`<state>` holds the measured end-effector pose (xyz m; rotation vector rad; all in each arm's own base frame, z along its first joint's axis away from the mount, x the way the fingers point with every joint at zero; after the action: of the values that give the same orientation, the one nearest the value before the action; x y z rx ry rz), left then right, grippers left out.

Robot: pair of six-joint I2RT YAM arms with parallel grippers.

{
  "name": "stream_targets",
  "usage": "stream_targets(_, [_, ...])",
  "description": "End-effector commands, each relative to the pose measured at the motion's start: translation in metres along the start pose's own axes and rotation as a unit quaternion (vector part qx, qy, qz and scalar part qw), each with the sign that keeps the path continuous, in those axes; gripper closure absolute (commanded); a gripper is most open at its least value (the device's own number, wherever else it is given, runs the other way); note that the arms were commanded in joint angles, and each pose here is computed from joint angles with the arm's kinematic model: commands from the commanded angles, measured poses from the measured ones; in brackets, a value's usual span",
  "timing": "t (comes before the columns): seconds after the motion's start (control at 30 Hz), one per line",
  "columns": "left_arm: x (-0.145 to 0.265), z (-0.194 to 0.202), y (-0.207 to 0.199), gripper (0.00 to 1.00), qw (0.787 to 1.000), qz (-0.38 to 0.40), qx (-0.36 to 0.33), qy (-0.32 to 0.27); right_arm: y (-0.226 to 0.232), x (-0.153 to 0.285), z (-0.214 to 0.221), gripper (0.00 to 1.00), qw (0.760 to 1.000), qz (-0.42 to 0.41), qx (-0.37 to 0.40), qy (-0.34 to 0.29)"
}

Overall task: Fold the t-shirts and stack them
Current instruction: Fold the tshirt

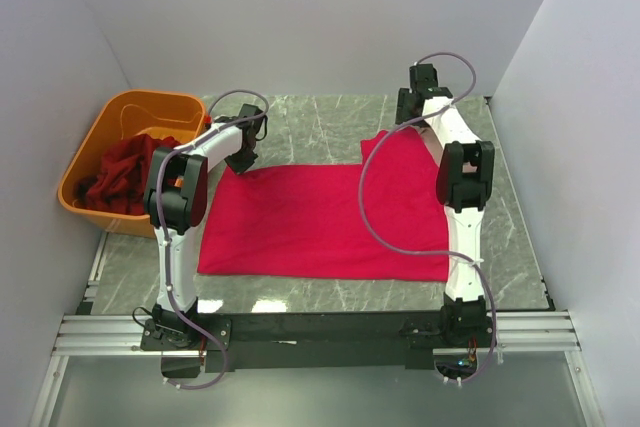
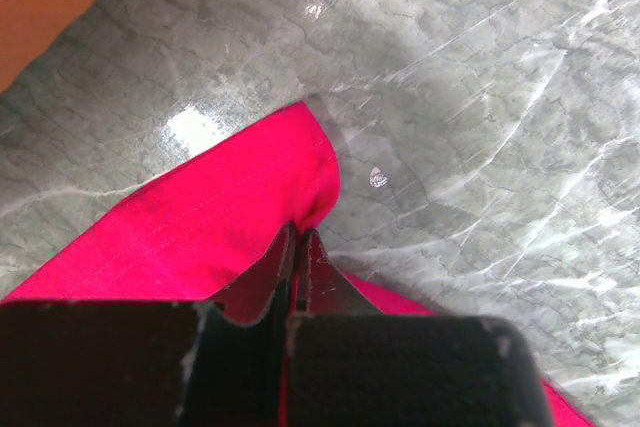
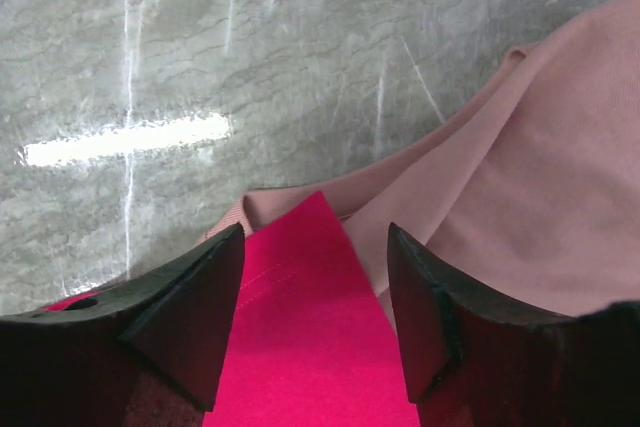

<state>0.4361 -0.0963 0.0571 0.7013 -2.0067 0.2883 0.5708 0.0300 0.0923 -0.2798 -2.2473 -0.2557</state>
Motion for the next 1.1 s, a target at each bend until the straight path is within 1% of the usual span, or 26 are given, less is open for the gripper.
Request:
stream_targets(0.0, [0.009,0.006,0.005,0.99,1.000,0.006,-0.009,0.018,-0.002,0.003,-0.002,0.36,1.000,-0.015,-0.001,0.005])
stream_targets(0.23, [0.014,0.001,0.006,0.99,1.000,0.008,-0.003,0.010,-0.005,0.007,0.007,0.40,1.000,-0.009,0.000,0.024])
stream_targets(0.33, [0.014,0.003,0.007,0.99,1.000,0.009,-0.003,0.012,-0.002,0.015,0.007,0.45,0.999,-0.026,-0.004,0.027])
stream_targets(0.4, [0.014,0.002,0.007,0.99,1.000,0.007,-0.003,0.011,0.001,0.021,0.004,0.46,0.999,-0.037,-0.007,0.023])
stream_targets(0.43, [0.013,0.003,0.007,0.99,1.000,0.006,-0.004,0.012,0.001,0.022,0.005,0.48,0.999,-0.038,-0.009,0.024])
stream_targets(0.5, [0.014,0.003,0.007,0.99,1.000,0.006,-0.003,0.012,0.001,0.029,0.003,0.50,0.999,-0.039,-0.013,0.024])
stream_targets(0.57, [0.015,0.003,0.008,0.99,1.000,0.007,-0.002,0.011,0.003,0.030,0.005,0.57,0.999,-0.043,-0.016,0.027])
stream_targets(0.6, [0.015,0.003,0.008,0.99,1.000,0.008,-0.001,0.011,0.003,0.035,0.002,0.59,0.999,-0.045,-0.019,0.021])
stream_targets(0.63, [0.016,0.003,0.008,0.99,1.000,0.010,-0.001,0.011,0.004,0.036,0.002,0.68,0.998,-0.049,-0.019,0.021])
stream_targets(0.7, [0.017,0.002,0.010,0.99,1.000,0.008,0.001,0.007,0.005,0.042,-0.003,0.76,0.998,-0.054,-0.022,0.013])
stream_targets(0.73, [0.018,0.002,0.010,0.99,1.000,0.009,0.004,0.005,0.006,0.043,-0.005,0.85,0.998,-0.054,-0.023,0.010])
stream_targets(0.8, [0.019,0.001,0.011,0.99,1.000,0.011,0.005,0.002,0.007,0.049,-0.010,0.87,0.998,-0.057,-0.024,0.001])
stream_targets(0.83, [0.021,0.001,0.010,0.99,1.000,0.014,0.006,0.002,0.005,0.050,-0.010,0.92,0.998,-0.054,-0.023,0.000])
stream_targets(0.9, [0.022,0.000,0.010,0.99,1.000,0.017,0.008,0.001,0.004,0.054,-0.012,0.98,0.998,-0.049,-0.025,-0.004])
stream_targets(0.97, [0.023,-0.001,0.010,0.99,1.000,0.018,0.006,0.000,0.003,0.055,-0.013,0.99,0.999,-0.047,-0.025,-0.009])
stream_targets(1.0, [0.024,-0.002,0.009,0.99,1.000,0.020,0.007,-0.002,0.003,0.057,-0.013,0.97,0.998,-0.049,-0.024,-0.010])
stream_targets(1.03, [0.025,-0.003,0.008,0.99,1.000,0.022,0.007,-0.004,0.004,0.057,-0.014,0.92,0.998,-0.052,-0.022,-0.011])
stream_targets(1.07, [0.025,-0.003,0.008,0.99,1.000,0.022,0.007,-0.004,0.005,0.058,-0.014,0.89,0.998,-0.057,-0.022,-0.010])
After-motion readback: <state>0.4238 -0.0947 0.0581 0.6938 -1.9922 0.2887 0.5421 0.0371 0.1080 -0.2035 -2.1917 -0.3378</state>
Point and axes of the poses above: each gripper's point midway between its finger pads, its own x axis back along the fingers, its own y axis along the line the jaws close on, z = x × y, the point moved 4 cm from there along x, back along the fingers, and after that the axes turned 11 degrees about -x, right-handed, at the moved point
